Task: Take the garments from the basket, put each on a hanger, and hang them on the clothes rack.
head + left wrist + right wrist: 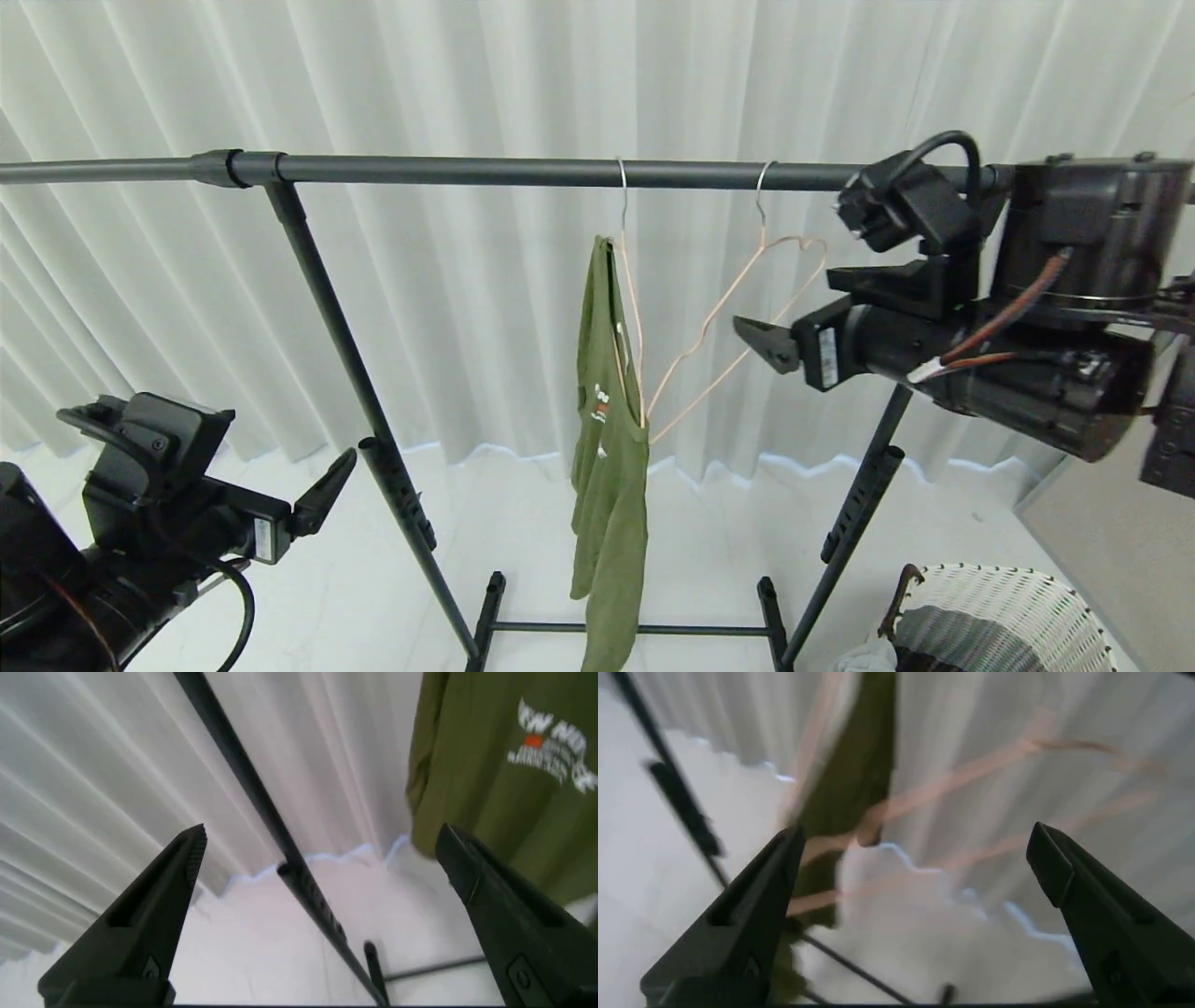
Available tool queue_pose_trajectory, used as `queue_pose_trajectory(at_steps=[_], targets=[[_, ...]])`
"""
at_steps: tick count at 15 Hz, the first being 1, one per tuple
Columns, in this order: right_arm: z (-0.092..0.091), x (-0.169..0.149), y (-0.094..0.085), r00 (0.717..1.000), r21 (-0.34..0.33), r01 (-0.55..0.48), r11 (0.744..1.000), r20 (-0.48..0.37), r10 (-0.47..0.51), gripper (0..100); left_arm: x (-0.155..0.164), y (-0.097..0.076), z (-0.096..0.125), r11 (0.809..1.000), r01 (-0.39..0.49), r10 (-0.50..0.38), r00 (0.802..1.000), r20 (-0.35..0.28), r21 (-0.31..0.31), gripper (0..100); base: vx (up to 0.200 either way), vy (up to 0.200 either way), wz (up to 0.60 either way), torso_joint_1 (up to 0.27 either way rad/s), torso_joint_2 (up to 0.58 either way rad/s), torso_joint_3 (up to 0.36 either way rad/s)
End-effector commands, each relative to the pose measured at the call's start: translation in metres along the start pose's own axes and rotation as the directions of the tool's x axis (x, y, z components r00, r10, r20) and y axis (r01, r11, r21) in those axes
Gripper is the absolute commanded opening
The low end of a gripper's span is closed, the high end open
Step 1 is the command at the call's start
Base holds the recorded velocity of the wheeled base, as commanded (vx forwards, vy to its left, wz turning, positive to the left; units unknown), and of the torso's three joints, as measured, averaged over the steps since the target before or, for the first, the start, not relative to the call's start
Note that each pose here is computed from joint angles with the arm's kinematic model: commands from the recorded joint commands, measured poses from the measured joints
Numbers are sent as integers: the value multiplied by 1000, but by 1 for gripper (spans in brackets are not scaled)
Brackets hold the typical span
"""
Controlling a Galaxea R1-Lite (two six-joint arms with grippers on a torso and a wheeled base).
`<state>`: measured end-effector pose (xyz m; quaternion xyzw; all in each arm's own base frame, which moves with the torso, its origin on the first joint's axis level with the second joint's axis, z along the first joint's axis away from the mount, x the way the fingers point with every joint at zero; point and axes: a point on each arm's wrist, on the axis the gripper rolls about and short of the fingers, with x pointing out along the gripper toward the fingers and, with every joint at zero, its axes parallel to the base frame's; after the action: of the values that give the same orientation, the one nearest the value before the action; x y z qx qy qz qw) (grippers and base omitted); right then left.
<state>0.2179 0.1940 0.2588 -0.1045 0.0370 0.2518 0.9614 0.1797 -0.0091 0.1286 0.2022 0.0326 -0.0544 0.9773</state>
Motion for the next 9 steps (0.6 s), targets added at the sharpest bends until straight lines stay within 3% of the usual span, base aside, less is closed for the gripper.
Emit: queue_pose_trajectory(at_steps=[1, 3, 4, 7, 9], targets=[[-8, -46, -47, 988, -73, 153, 986, 10, -152, 100, 2, -1, -5, 1000, 8, -8, 1000, -25, -2, 100, 0, 0, 0, 0, 0, 0], [-25, -61, -74, 962, -116, 265, 957, -38, -271, 100, 1, -2, -6, 1000, 7, -7, 999, -32, -2, 100, 0, 0, 0, 0, 0, 0], [-30, -65, -79, 955, -118, 285, 951, -49, -292, 100, 1, -2, -6, 1000, 8, -8, 999, -33, -3, 100, 0, 0, 0, 0, 0, 0], [-55, -82, -103, 899, -167, 397, 902, -126, -419, 100, 1, 0, -6, 1000, -7, 7, 999, -38, 5, 100, 0, 0, 0, 0, 0, 0], [-62, -90, -113, 869, -186, 446, 875, -142, -473, 100, 0, 0, -7, 999, -36, 36, 998, -54, 5, 100, 0, 0, 0, 0, 0, 0]])
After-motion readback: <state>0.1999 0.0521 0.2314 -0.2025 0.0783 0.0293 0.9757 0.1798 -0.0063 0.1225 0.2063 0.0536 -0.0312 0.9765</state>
